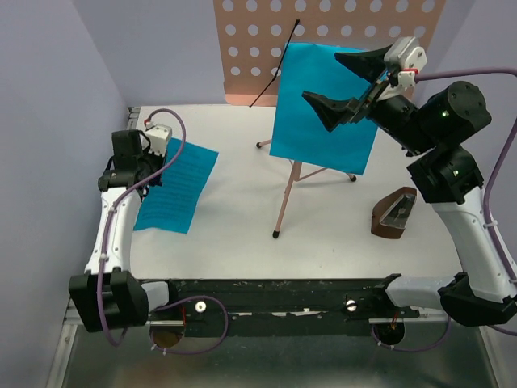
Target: Pack up the instrument practice props
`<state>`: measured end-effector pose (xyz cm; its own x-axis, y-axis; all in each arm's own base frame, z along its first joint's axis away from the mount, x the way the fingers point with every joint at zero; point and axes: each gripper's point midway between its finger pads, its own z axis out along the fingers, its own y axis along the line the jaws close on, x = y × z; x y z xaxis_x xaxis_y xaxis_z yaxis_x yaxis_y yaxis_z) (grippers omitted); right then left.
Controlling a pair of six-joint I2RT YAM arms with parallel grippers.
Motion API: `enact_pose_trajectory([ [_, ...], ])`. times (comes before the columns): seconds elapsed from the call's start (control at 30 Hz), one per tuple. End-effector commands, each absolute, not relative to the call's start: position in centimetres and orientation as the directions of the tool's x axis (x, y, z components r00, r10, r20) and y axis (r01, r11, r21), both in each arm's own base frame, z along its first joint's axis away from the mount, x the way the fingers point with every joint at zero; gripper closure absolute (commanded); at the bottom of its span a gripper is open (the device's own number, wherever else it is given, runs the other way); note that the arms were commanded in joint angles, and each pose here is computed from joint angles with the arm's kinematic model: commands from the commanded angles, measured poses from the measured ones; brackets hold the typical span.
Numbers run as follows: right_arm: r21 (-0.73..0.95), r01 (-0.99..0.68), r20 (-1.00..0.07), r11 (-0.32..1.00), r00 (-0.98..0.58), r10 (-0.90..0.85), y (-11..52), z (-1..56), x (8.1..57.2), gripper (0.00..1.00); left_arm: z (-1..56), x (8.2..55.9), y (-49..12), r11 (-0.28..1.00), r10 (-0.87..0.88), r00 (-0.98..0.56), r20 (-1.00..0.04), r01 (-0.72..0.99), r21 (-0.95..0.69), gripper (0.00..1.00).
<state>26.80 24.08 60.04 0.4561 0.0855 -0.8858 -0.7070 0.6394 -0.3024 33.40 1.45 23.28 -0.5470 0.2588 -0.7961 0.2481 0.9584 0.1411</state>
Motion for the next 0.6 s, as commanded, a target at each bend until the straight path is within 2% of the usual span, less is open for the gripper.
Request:
enact_pose_trajectory([
  [0.0, -0.340, -0.711, -0.911, 0.615, 0.411, -0.029, 23.3, 55.9, 25.8, 0.00, 18.8, 35.8, 6.3, 0.943, 0.320, -0.640, -0.699, 0.143, 0.300, 1.00],
  [0.1, -0.340, -0.720, -0.929, 0.605, 0.356, -0.100, 22.2, 52.7, 24.8, 0.00, 16.5, 36.8, 8.1, 0.945, 0.275, -0.707, -0.652, 0.074, 0.318, 1.00],
  [0.3, -0.359, -0.712, -0.933, 0.604, 0.262, -0.247, 19.2, 47.9, 22.9, 0.00, 13.1, 36.6, 13.0, 0.882, 0.241, -0.795, -0.557, -0.059, 0.467, 1.00],
  [0.4, -0.414, -0.656, -0.908, 0.631, 0.257, -0.330, 17.0, 47.2, 22.6, 0.00, 12.3, 36.5, 14.7, 0.848, 0.228, -0.820, -0.525, -0.098, 0.521, 1.00],
  [0.57, -0.521, -0.521, -0.848, 0.677, 0.224, -0.480, 12.9, 47.0, 23.1, 0.00, 10.2, 36.3, 15.2, 0.840, 0.230, -0.854, -0.466, -0.067, 0.538, 1.00],
])
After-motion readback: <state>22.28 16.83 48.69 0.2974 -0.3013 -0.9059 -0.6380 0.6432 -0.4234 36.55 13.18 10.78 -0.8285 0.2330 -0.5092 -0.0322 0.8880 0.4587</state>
